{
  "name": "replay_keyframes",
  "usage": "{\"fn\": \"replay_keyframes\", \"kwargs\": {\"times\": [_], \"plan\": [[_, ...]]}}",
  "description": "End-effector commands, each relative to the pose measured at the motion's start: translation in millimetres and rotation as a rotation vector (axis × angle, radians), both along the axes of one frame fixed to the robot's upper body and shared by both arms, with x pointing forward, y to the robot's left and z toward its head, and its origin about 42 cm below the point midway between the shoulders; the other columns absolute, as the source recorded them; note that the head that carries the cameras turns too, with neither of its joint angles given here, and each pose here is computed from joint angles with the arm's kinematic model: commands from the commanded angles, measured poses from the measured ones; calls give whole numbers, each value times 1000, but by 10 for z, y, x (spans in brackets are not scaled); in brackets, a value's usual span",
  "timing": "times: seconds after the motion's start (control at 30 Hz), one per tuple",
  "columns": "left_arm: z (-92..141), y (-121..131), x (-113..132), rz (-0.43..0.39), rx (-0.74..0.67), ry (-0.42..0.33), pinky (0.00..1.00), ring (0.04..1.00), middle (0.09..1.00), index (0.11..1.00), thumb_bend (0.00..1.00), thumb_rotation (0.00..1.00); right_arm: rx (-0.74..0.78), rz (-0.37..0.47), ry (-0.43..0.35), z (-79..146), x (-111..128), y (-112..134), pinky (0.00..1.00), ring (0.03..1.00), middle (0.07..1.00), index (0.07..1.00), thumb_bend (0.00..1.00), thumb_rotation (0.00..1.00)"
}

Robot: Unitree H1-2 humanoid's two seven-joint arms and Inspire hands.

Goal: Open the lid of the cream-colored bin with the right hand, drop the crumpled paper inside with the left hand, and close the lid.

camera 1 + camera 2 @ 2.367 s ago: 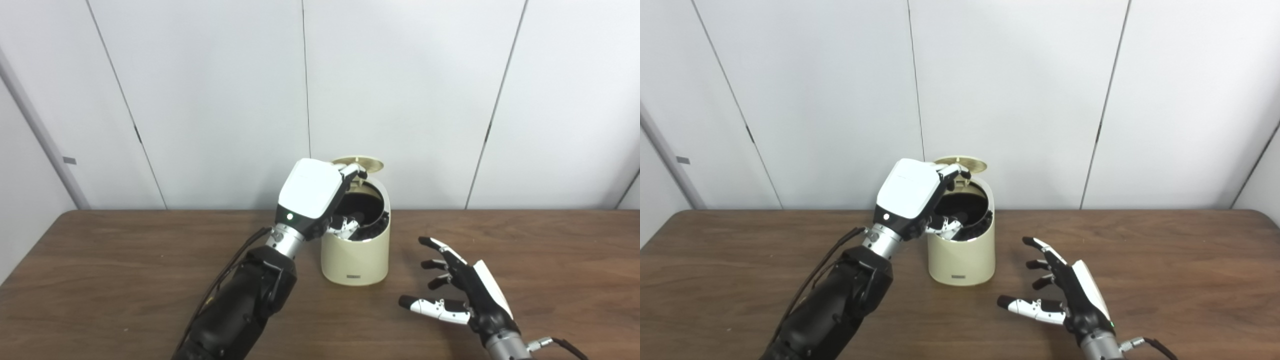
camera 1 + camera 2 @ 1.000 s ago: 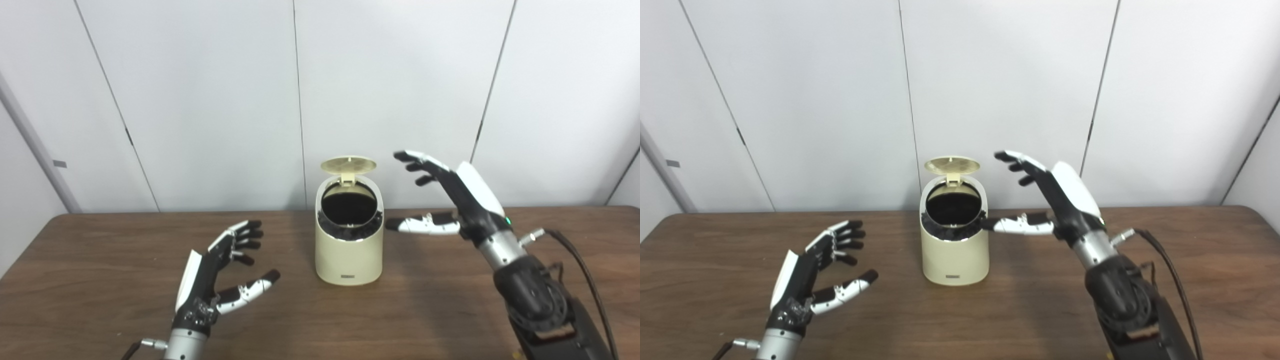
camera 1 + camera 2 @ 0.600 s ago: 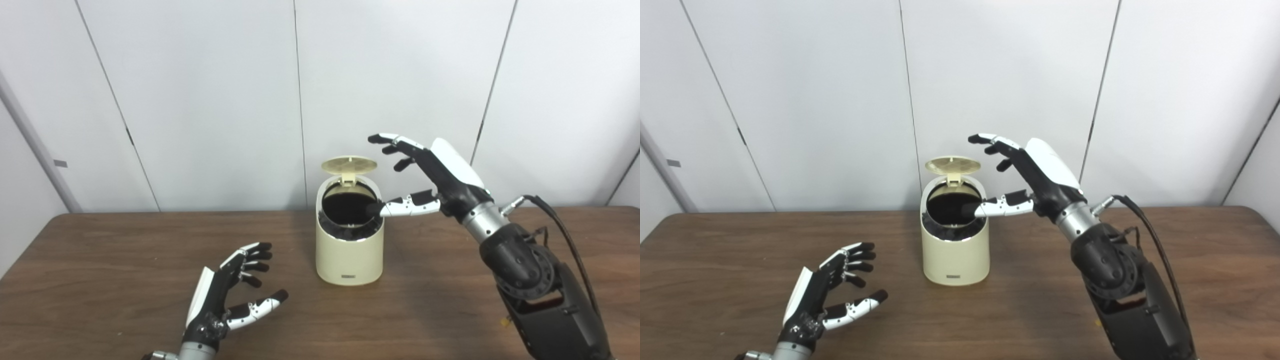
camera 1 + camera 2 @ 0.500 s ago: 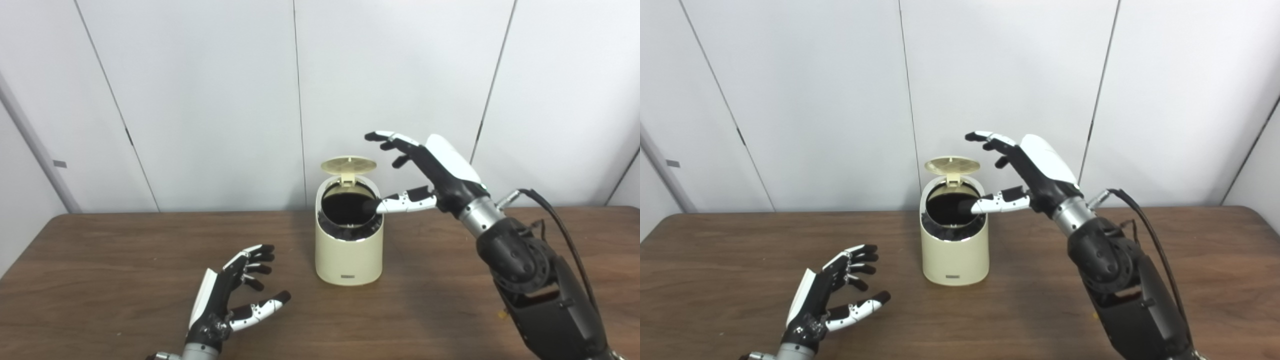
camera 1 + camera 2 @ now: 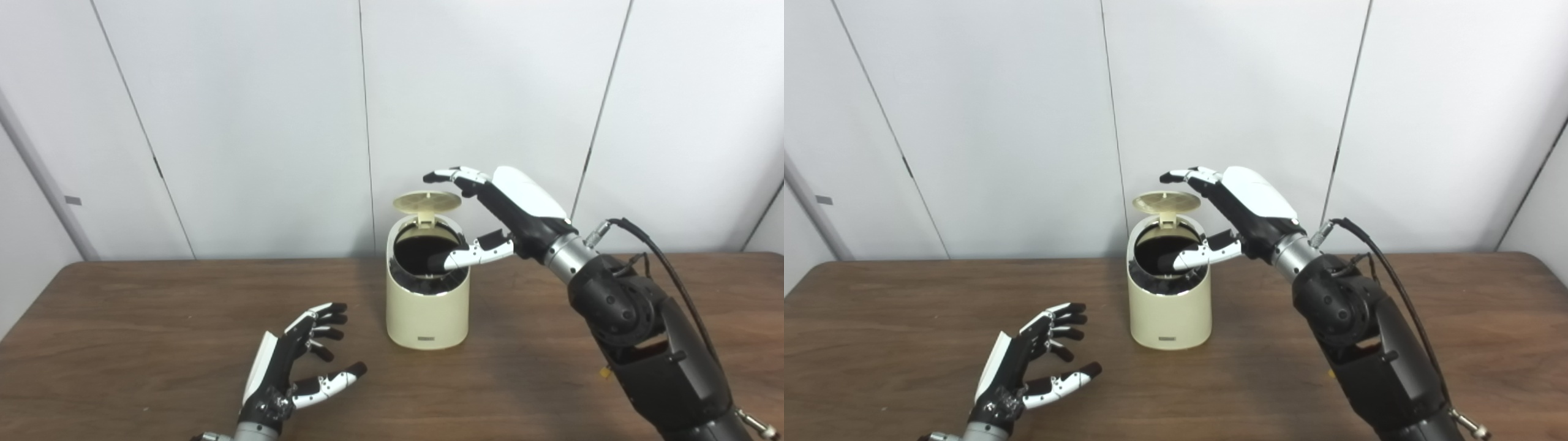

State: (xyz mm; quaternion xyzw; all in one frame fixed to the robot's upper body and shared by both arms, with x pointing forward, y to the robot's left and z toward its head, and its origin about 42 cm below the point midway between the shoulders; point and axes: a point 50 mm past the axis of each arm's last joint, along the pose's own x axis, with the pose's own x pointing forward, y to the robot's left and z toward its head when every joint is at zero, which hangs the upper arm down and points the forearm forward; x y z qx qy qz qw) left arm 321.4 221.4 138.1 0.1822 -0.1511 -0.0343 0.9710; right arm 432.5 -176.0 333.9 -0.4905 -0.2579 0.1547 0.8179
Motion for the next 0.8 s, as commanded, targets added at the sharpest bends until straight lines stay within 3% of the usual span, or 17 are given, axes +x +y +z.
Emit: {"fn": "replay_keyframes", "kwargs": {"times": [0.0,0.67,0.77], "plan": [[175,-34,77,-15,-11,-83,512,673,748,786,717,116,-17,20,-99,306,4,32,782,951,867,847,754,568],[228,-16,82,-12,-5,-83,514,664,737,780,715,116,-33,57,-147,204,-90,3,786,937,785,749,719,516],[228,-22,82,-10,-4,-81,521,664,737,780,715,114,-58,48,-163,185,-126,6,880,928,757,729,717,512]]}}
